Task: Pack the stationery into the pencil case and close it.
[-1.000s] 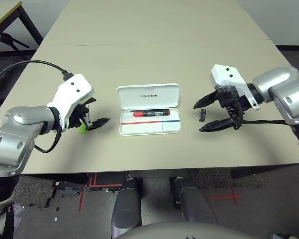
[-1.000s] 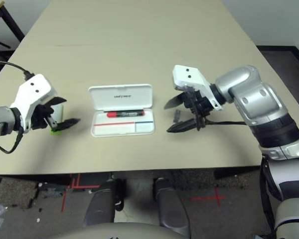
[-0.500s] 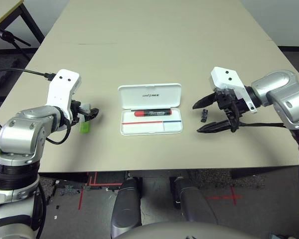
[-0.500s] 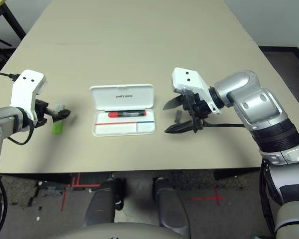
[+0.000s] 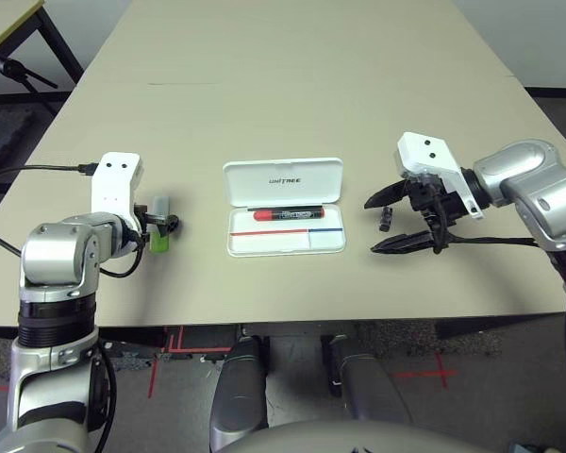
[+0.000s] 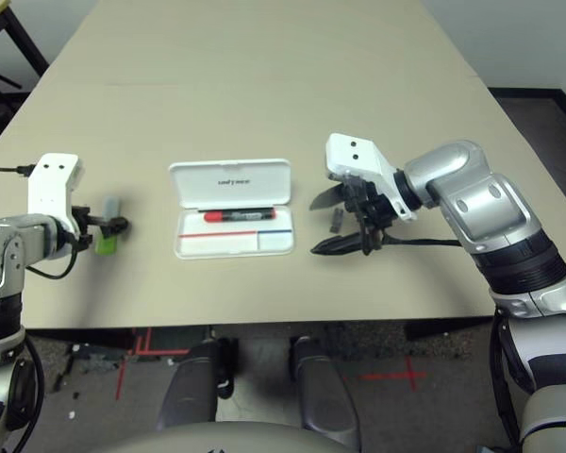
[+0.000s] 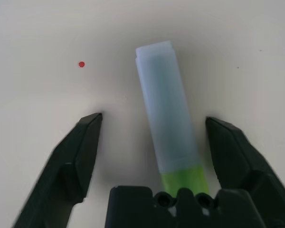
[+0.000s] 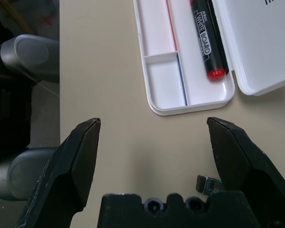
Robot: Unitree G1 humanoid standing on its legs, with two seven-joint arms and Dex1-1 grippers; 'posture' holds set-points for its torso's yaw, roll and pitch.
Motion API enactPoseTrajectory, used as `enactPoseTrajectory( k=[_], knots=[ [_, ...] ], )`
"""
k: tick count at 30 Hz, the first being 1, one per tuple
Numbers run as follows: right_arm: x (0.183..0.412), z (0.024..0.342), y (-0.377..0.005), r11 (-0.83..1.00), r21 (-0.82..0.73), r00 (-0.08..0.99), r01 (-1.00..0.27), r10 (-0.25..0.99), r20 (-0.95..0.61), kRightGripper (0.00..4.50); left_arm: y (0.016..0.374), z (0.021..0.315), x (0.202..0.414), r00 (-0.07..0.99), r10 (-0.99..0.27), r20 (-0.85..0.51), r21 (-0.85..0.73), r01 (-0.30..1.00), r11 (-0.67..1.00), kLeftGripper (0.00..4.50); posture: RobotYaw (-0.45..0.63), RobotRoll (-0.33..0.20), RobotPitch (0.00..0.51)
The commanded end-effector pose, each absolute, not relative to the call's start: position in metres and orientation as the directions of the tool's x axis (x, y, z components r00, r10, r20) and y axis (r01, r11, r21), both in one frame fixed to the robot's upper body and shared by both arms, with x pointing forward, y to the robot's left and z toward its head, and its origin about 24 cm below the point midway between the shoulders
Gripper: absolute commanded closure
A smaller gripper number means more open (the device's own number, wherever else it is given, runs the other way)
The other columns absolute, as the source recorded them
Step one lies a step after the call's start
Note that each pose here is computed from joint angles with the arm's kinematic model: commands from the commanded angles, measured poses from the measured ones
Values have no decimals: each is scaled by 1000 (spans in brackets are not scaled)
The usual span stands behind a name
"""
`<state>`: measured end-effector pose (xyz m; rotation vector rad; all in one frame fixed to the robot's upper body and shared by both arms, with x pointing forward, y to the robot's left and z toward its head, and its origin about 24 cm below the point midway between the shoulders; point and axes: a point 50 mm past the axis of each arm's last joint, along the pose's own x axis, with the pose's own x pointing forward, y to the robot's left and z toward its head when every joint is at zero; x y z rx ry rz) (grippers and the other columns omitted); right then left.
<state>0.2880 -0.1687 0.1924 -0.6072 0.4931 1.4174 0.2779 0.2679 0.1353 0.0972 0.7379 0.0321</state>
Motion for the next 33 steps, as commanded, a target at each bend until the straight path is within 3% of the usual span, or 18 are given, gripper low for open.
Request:
enactPoseTrajectory(
  k=[1,5,7,12,17,25,29,33],
  knots=[
    [285,192,-169,52,-96,102,-994,756,-647,0,270,126,277,701,85,-708,98,-22,995,1378,-37,0,182],
    [285,193,-169,56,-99,108,-993,755,-647,0,269,128,278,707,75,-704,104,-2,995,2961,-38,0,180],
    [286,194,-168,57,-101,109,-993,755,-646,0,270,131,279,715,71,-695,117,16,993,3419,-38,0,180],
    [288,194,-167,59,-107,114,-993,757,-643,0,275,148,280,761,5,-648,202,166,965,3410,-23,0,174],
    [291,194,-166,62,-111,120,-992,757,-642,0,272,170,270,757,-214,-617,301,479,825,3410,-17,0,174],
    [295,194,-165,68,-119,129,-991,763,-634,0,265,199,246,618,-393,-681,333,740,585,3410,-5,0,170],
    [296,194,-164,69,-123,132,-990,762,-634,0,239,203,235,498,-500,-709,290,851,437,3410,-7,0,168],
    [297,194,-165,72,-128,137,-989,761,-634,0,207,208,234,447,-562,-696,326,894,308,3410,-12,0,166]
  ],
)
